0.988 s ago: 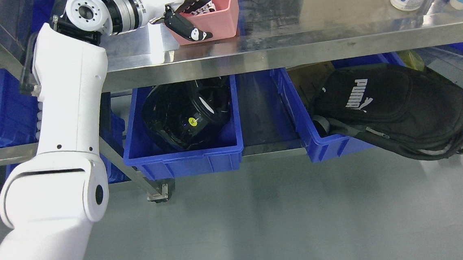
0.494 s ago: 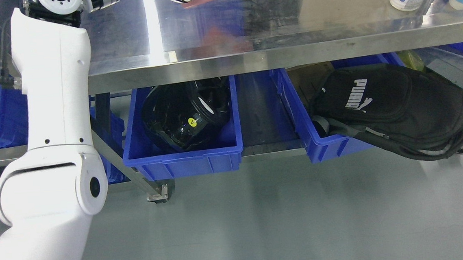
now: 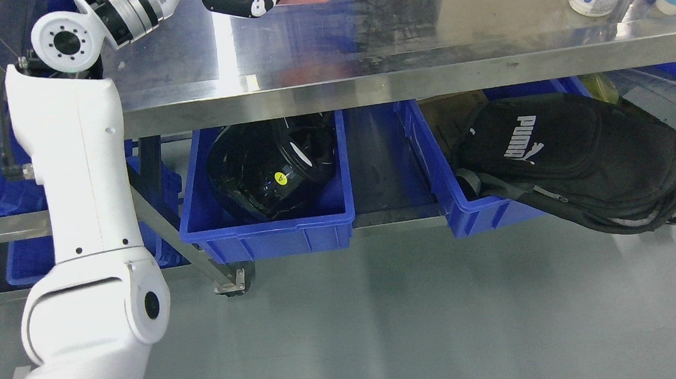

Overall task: Place storage box into left shelf container
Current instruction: 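Grip the pink box rim and pull it off the shelf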

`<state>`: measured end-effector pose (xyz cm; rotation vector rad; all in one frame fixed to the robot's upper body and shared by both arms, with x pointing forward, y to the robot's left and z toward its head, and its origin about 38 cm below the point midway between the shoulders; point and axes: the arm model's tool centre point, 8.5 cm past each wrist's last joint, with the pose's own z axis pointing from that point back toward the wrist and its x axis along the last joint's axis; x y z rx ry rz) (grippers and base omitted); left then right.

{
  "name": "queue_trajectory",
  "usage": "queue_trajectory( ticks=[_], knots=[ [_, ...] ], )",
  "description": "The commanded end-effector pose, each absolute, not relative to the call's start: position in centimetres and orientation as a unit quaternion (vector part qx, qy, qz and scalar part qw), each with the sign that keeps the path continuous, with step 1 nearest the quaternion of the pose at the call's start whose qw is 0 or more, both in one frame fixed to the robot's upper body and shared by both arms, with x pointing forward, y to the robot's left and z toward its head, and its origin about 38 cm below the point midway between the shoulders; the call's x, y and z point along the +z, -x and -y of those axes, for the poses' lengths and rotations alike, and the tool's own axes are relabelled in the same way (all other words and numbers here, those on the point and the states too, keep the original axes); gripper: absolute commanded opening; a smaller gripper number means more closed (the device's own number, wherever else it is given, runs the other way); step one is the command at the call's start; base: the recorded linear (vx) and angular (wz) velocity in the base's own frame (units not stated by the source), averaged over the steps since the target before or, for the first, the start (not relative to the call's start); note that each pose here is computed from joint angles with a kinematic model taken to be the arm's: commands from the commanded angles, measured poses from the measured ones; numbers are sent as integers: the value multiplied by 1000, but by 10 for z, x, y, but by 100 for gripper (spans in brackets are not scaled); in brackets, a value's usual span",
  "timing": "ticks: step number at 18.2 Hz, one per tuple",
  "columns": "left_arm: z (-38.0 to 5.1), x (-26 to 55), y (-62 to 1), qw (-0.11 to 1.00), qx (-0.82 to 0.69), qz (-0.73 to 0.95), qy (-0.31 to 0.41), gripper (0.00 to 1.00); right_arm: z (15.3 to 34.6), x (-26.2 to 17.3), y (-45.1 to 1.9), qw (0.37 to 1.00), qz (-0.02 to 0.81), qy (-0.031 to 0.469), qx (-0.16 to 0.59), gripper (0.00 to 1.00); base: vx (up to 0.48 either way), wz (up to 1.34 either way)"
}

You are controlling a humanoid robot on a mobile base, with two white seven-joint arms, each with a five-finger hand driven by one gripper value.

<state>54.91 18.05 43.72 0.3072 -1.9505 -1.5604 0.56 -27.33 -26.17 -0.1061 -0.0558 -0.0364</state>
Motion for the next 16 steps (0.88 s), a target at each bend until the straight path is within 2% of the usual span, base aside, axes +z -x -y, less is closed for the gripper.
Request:
queue_trajectory(
  ticks=[1,10,16],
  knots=[
    [-213,474,-486,225,-549,772,-228,1,285,-260,-24,997,46,62,-17,99,0,0],
    [-146,425,-472,182,-618,742,-183,1,285,-260,-24,997,46,62,-17,99,0,0],
    [-129,409,-462,169,-638,731,-171,1,285,-260,-24,997,46,62,-17,99,0,0]
  ],
)
